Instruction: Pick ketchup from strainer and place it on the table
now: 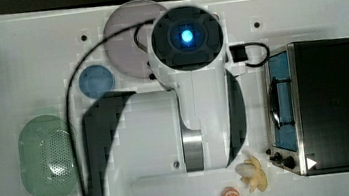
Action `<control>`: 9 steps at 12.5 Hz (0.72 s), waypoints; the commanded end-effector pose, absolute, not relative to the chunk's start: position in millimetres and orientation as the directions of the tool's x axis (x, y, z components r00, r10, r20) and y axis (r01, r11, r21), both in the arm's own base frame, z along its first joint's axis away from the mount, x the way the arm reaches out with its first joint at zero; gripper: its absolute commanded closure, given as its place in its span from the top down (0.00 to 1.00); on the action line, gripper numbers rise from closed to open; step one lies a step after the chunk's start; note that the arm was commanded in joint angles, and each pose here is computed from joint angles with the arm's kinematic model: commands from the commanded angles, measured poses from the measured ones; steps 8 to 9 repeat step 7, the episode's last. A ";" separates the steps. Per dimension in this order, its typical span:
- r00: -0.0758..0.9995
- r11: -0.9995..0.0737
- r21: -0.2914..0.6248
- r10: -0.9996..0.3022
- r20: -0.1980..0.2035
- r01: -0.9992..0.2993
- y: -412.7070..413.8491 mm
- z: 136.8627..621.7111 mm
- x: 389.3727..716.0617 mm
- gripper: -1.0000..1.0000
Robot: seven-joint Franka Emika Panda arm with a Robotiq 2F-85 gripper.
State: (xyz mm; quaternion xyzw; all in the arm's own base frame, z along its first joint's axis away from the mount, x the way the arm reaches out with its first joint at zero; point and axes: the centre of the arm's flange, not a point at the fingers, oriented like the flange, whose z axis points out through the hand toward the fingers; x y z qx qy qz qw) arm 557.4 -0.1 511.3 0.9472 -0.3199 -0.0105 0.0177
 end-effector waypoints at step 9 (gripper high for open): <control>0.701 -0.701 0.050 -0.713 -0.020 -0.712 6.8 574.6 560.1 1.00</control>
